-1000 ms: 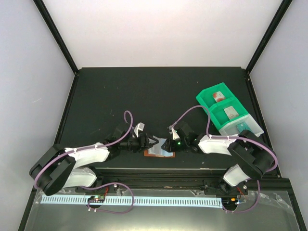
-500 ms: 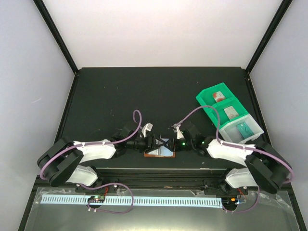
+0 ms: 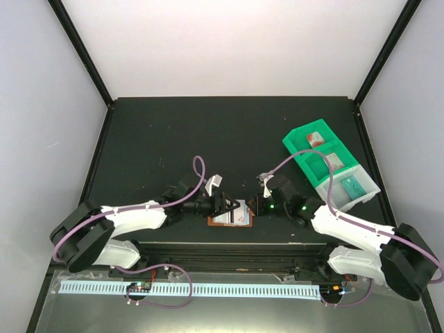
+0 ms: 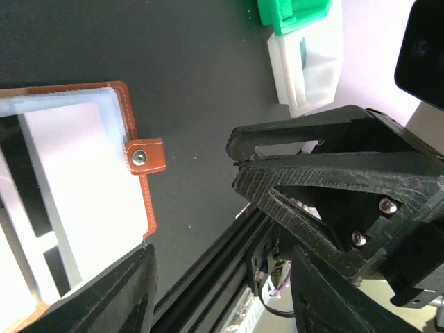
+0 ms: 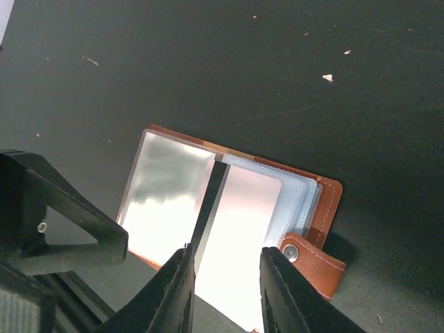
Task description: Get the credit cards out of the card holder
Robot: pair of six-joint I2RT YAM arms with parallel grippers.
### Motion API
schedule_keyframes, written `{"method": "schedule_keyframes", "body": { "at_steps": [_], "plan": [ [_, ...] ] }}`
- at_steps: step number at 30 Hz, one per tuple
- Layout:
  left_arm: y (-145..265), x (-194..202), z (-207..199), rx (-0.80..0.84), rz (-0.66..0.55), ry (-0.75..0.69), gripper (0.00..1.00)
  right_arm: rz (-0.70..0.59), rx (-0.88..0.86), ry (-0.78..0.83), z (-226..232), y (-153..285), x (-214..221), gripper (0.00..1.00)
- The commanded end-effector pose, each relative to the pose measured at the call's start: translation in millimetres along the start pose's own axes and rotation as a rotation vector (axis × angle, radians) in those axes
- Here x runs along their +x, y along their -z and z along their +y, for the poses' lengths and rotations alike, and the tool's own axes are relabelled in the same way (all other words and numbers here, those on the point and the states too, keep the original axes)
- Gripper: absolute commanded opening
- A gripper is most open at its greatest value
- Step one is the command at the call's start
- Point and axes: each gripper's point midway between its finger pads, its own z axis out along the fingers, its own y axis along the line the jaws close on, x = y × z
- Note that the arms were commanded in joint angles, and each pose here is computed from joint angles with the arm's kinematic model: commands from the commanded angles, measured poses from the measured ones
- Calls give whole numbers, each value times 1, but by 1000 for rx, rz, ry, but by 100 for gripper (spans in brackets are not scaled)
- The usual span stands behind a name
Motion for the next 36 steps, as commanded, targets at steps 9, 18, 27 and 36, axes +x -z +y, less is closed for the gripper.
{"method": "schedule_keyframes", "body": {
  "at_steps": [9,18,27,36],
  "plan": [
    [13,-16,46,-216,-49,-44,39,105,-64,-13,17,-32,3,16],
    [-1,-10,69,-240,3,-21,40,154,34,-4,-5,-55,11,17],
    [-17,-8,69,-181,45,14,39,203,98,-16,-30,-64,37,16],
    [-24,-8,67,-143,60,30,21,188,117,-14,-37,-62,40,15]
  ]
}}
